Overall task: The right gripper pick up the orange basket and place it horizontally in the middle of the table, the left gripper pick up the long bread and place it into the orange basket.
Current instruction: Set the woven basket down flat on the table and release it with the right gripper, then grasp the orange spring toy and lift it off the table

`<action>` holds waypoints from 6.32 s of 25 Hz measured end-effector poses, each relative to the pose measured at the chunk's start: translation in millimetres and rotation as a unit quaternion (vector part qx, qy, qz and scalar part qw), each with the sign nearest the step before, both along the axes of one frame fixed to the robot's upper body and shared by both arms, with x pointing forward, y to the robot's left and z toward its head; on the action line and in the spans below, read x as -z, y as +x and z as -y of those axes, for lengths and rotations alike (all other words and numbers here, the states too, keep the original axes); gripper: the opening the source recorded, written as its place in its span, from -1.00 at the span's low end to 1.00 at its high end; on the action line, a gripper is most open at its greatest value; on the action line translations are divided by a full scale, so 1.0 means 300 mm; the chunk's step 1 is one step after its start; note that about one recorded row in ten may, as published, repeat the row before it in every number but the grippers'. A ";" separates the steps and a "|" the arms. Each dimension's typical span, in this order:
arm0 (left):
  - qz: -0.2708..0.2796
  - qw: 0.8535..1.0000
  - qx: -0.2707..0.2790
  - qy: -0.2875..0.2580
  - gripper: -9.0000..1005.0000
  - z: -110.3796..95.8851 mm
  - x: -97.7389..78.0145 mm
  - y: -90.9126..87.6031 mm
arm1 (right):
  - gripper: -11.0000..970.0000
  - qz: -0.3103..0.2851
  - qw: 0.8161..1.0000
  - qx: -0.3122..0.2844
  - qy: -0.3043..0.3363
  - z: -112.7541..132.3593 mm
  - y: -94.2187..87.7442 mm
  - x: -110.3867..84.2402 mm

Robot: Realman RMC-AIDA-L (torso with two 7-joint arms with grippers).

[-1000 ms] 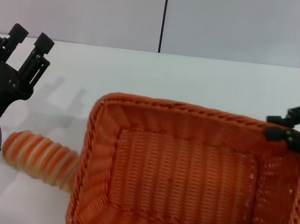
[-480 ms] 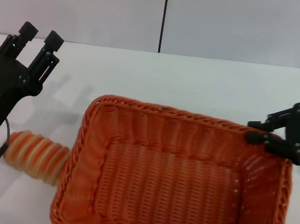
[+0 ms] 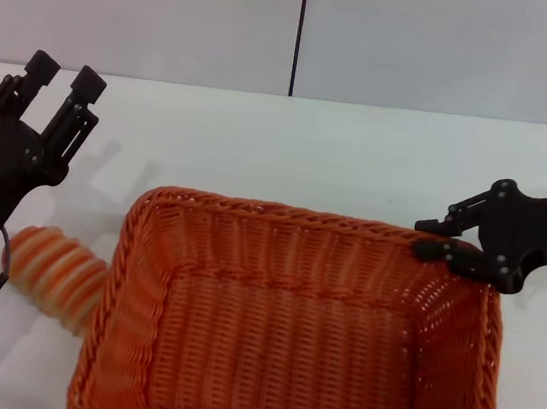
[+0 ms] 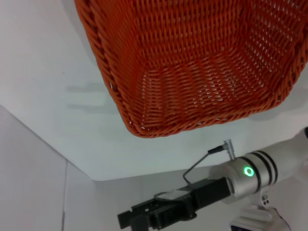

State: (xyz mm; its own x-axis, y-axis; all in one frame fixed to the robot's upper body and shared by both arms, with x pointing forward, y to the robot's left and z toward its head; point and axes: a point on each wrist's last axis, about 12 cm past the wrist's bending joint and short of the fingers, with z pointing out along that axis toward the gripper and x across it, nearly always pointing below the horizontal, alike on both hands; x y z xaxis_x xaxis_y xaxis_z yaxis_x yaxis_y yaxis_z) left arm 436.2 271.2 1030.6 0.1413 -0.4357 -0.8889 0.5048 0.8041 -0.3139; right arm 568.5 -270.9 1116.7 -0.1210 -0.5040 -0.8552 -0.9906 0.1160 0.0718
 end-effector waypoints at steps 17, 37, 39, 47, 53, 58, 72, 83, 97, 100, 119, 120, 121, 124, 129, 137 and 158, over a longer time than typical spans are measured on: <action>0.006 1.000 0.001 -0.002 0.34 -0.002 -0.008 0.011 | -0.35 0.012 0.992 0.121 0.033 0.128 -0.006 0.001; -0.109 0.987 0.107 0.051 0.35 -0.337 -0.088 0.003 | -0.09 0.153 0.800 0.522 0.253 0.463 -0.272 0.140; -0.134 0.981 0.123 0.060 0.35 -0.358 -0.092 0.000 | -0.09 0.162 0.784 0.543 0.253 0.481 -0.304 0.156; -0.178 0.971 0.133 0.090 0.35 -0.386 -0.072 -0.043 | -0.09 0.155 0.767 0.569 0.254 0.486 -0.326 0.182; -0.221 0.957 0.146 0.117 0.49 -0.369 -0.031 -0.049 | -0.09 0.149 0.766 0.568 0.260 0.465 -0.307 0.188; -0.241 0.954 0.123 0.126 0.63 -0.368 0.000 -0.053 | -0.09 0.147 0.774 0.559 0.259 0.435 -0.295 0.195; -0.266 0.948 0.106 0.140 0.62 -0.369 0.033 -0.066 | -0.09 0.140 0.783 0.550 0.255 0.404 -0.295 0.213; -0.291 0.939 0.100 0.151 0.61 -0.363 0.062 -0.068 | -0.09 0.136 0.788 0.544 0.254 0.392 -0.287 0.216; -0.302 0.934 0.111 0.156 0.58 -0.350 0.074 -0.067 | -0.09 0.130 0.785 0.551 0.251 0.394 -0.288 0.226; -0.303 0.933 0.116 0.154 0.58 -0.342 0.078 -0.068 | -0.09 0.125 0.784 0.553 0.253 0.390 -0.288 0.231; -0.301 0.929 0.141 0.162 0.01 -0.329 0.076 -0.072 | -0.09 0.123 0.782 0.558 0.249 0.395 -0.295 0.237; -0.300 0.928 0.144 0.164 -0.09 -0.328 0.075 -0.071 | -0.09 0.123 0.781 0.559 0.249 0.396 -0.296 0.237; -0.300 0.928 0.145 0.165 -0.20 -0.328 0.074 -0.070 | -0.09 0.123 0.781 0.559 0.249 0.397 -0.297 0.237; -0.300 0.928 0.145 0.166 -0.26 -0.328 0.074 -0.069 | -0.09 0.123 0.779 0.561 0.250 0.398 -0.298 0.238; -0.299 0.929 0.144 0.165 -0.35 -0.329 0.073 -0.069 | -0.09 0.124 0.778 0.562 0.251 0.398 -0.299 0.238; -0.299 0.932 0.132 0.158 -0.43 -0.341 0.070 -0.073 | -0.09 0.124 0.777 0.563 0.251 0.399 -0.296 0.237; -0.084 0.996 0.019 -0.008 -0.74 -0.381 -0.104 -0.012 | -0.09 0.119 0.776 0.562 0.262 0.383 -0.292 0.241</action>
